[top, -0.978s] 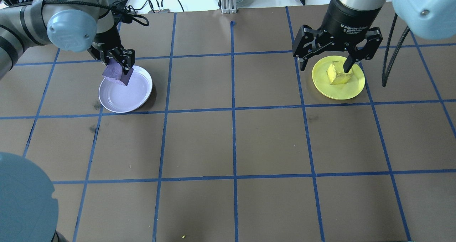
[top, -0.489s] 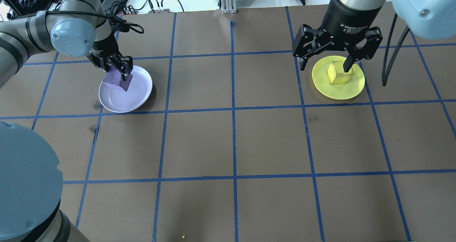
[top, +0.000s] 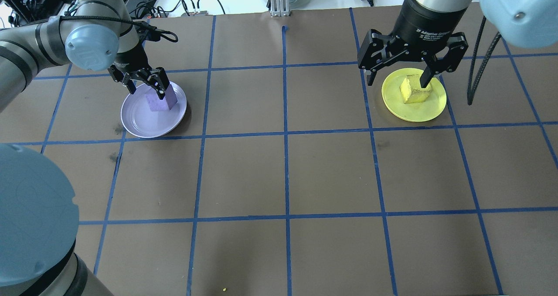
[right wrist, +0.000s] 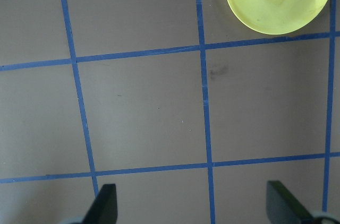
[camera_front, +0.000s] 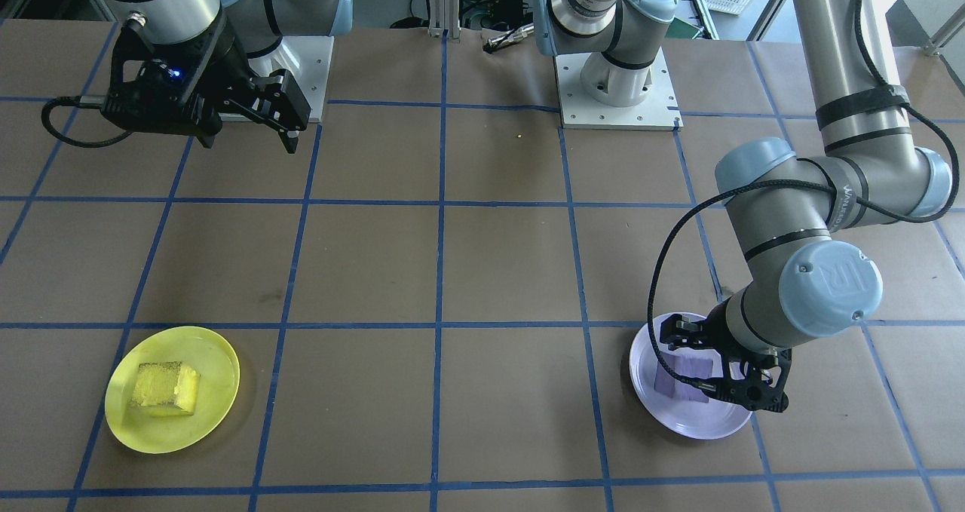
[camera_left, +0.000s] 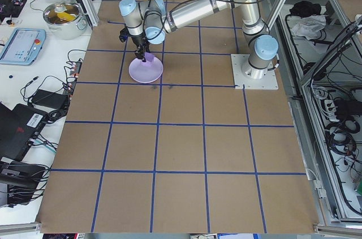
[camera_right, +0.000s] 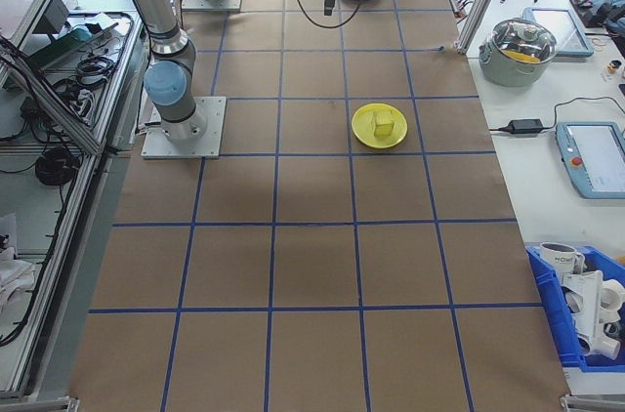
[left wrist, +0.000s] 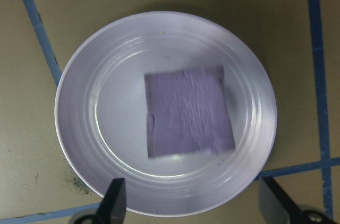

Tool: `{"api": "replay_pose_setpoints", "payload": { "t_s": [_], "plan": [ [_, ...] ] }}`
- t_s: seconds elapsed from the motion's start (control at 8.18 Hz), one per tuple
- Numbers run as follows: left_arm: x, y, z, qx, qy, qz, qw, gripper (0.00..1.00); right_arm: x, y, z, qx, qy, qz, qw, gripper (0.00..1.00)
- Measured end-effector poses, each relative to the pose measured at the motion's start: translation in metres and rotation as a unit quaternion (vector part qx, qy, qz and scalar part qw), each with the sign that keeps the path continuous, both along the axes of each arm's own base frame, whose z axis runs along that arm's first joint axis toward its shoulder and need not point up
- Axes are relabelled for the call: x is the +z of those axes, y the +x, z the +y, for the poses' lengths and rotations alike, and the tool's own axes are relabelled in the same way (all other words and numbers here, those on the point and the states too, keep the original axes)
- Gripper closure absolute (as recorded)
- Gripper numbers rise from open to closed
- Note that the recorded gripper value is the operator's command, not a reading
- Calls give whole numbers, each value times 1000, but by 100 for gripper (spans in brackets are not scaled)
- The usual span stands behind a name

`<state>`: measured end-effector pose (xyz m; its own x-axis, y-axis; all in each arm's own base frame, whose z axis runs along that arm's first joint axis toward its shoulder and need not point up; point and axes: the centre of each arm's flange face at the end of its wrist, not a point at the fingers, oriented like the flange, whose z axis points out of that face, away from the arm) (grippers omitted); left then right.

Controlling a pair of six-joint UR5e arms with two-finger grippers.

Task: Sort blocks by color into plates

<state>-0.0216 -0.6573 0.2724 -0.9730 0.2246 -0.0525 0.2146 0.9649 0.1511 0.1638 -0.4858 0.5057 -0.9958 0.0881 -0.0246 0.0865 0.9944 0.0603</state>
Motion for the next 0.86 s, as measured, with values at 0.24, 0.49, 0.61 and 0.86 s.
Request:
{"api": "replay_pose_setpoints", "payload": {
  "t_s": [0.24,0.49,0.61,0.86],
  "plan": [
    [11,0,1,1,-8,1,1000,0,0,0,0,0,0,0,1000,0],
    [44,-5,5,2,-30,-4,1000,0,0,0,0,0,0,0,1000,0],
    [65,-12,12,16,-42,-6,999,0,0,0,0,0,0,0,1000,0],
    [112,-43,36,68,-61,-4,996,0,0,0,0,0,0,0,1000,0]
  ]
}}
